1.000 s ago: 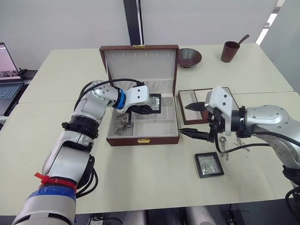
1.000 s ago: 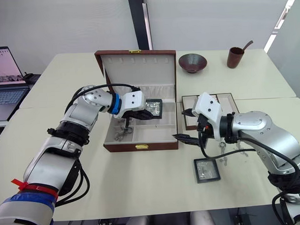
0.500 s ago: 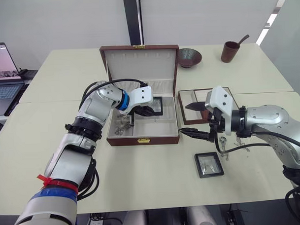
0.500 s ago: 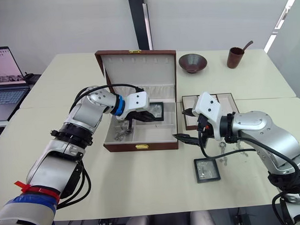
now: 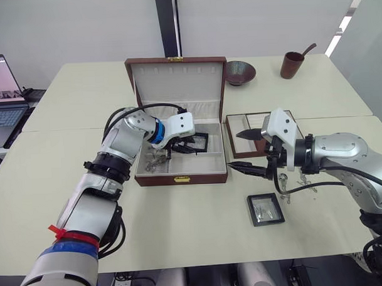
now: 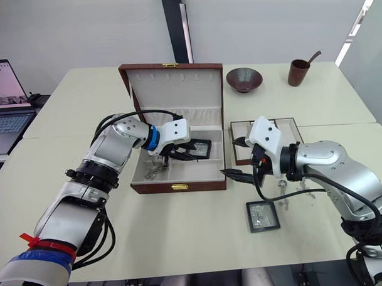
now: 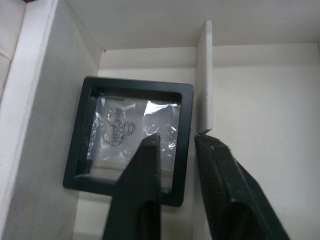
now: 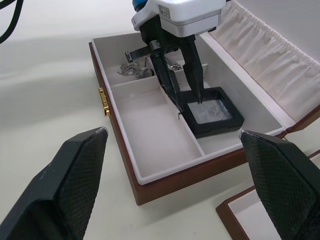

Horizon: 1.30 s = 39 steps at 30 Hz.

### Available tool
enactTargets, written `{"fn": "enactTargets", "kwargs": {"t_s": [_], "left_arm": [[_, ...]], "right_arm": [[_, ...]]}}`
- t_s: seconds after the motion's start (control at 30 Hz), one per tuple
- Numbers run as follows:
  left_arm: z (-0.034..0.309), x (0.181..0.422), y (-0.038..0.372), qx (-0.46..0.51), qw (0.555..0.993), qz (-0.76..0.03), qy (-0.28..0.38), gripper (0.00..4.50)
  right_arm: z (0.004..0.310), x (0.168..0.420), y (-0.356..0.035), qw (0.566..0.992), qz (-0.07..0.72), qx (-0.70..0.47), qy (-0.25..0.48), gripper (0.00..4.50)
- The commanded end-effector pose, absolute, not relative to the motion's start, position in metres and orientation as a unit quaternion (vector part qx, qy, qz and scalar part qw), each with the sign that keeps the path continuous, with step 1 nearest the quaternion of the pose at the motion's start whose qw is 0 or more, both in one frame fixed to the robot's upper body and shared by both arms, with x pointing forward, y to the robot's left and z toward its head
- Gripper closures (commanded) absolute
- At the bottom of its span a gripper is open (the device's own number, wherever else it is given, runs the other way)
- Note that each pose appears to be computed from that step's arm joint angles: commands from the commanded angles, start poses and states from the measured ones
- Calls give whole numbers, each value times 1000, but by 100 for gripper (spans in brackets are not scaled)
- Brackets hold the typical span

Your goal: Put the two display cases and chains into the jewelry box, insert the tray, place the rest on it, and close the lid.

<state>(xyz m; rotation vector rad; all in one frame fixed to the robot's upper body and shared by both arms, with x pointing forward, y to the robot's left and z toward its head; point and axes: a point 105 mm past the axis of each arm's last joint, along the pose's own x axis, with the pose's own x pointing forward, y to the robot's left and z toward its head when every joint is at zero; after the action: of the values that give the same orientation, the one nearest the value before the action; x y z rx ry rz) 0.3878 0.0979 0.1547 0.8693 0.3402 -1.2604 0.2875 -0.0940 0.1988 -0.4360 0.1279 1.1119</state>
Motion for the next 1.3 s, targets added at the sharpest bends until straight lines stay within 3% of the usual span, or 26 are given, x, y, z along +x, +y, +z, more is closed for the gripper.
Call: {"fn": "enactTargets", "kwargs": {"t_s": [0.03,0.27,0.47,0.57,0.67,0.83,1.07,1.3], "left_arm": [[183,385,90,396,715,-565,109,186],[221,363,98,369,735,-565,60,5],[230,324,146,242,791,-559,54,5],[231,315,182,213,834,-506,48,5],[227,307,238,193,896,-398,41,5],[206,271,308,171,941,-287,48,5],[157,211,369,146,962,-199,115,5],[123,178,391,150,963,-159,158,5]], "right_arm": [[212,288,-94,827,519,-215,30,0],[217,295,-100,833,505,-226,16,0],[218,296,-119,831,489,-265,3,0],[217,295,-132,830,479,-286,-2,0],[214,291,-154,831,461,-310,-12,0],[209,286,-200,840,429,-333,0,0],[191,271,-253,846,405,-342,57,0],[170,245,-304,839,393,-347,145,0]]}}
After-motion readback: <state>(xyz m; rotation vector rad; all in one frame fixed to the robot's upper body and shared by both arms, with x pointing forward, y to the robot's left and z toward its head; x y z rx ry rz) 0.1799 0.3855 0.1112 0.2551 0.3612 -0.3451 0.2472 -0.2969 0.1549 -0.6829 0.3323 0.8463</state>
